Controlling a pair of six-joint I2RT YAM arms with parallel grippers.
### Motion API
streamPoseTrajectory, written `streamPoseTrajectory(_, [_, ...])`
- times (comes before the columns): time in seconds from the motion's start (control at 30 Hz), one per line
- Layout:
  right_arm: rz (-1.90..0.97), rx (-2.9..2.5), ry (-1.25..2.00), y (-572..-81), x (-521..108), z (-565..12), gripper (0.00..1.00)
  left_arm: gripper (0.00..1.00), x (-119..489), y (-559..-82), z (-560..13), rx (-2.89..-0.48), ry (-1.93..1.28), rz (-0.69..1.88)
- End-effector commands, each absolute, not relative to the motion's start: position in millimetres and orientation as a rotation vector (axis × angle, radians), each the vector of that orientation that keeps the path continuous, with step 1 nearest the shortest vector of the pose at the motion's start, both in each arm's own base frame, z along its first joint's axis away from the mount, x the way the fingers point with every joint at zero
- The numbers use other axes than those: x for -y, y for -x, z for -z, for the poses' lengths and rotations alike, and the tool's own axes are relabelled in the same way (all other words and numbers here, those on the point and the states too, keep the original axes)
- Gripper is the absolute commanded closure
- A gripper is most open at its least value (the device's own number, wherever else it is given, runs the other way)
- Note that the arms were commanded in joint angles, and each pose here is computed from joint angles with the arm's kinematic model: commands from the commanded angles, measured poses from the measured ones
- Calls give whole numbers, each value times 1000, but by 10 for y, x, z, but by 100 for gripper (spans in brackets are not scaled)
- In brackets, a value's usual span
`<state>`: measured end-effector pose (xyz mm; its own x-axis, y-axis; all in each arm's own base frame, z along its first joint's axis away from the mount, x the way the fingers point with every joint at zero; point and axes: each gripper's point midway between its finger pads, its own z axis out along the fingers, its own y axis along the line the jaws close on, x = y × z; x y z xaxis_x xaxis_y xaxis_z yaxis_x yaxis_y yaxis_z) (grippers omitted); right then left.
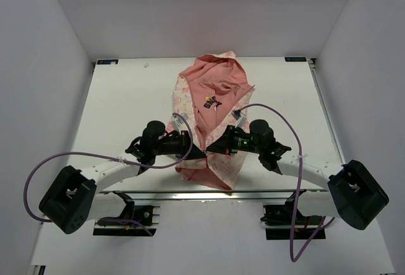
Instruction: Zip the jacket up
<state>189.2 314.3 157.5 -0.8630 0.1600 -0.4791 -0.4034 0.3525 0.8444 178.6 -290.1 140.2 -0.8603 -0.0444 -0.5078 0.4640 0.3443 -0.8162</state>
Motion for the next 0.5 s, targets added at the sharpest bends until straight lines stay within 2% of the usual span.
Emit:
streamPoseTrajectory(0.0, [-1561,-1846,188,-2209,-3255,-2264,100,100,2911,-1467,-1361,-2248,-493,1626])
streamPoseTrajectory(0.2, [-1559,-1883,191,-2170,-3244,-2167,100,100,2889,-1429,-1352,-2259,-470,1630])
streamPoseTrajectory(0.3, [-1579,-1913,211,-2071,-3221,-2077,100,96,2898,-1490,-1431,-2228,-470,1603])
streamPoseTrajectory(0.47, [-1520,-1905,128,-2137,-3120,-2036,100,100,2889,-1492,-1483,-2211,-480,1593])
